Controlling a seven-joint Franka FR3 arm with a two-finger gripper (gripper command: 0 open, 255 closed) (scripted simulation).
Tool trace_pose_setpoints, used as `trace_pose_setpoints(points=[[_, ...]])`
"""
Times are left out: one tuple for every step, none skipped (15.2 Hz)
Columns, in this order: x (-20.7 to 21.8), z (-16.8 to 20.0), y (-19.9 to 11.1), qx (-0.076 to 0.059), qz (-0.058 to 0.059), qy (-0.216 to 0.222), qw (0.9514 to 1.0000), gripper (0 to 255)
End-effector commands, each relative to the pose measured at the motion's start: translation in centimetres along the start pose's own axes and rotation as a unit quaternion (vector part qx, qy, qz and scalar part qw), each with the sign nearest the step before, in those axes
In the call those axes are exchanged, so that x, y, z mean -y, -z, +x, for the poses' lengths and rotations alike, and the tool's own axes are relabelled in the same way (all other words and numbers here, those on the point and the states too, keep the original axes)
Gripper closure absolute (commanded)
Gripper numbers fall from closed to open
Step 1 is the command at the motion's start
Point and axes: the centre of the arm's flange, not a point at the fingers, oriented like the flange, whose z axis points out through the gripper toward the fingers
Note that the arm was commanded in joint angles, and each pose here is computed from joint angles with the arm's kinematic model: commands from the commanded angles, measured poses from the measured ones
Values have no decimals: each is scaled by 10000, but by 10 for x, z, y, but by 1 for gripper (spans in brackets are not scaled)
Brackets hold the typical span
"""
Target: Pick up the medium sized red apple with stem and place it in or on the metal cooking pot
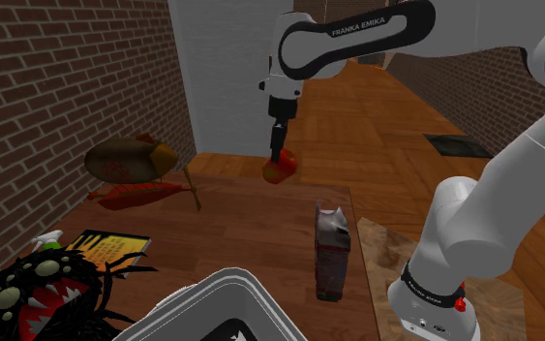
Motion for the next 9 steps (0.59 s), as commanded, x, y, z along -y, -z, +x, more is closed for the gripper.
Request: trace_pose_setpoints(points=[[2, 1, 11, 2, 1, 0, 10000, 255], [3, 2, 16, 2, 1, 0, 10000, 255], [3, 2, 21, 2, 1, 0, 10000, 255], [4, 3, 26, 2, 1, 0, 10000, 255], [5, 3, 31, 2, 1, 0, 10000, 255], [6, 3, 37, 2, 1, 0, 10000, 255], [7, 4, 42, 2, 1, 0, 10000, 255], [8, 4, 47, 2, 1, 0, 10000, 255], [8, 5, 52, 2, 1, 0, 10000, 255]])
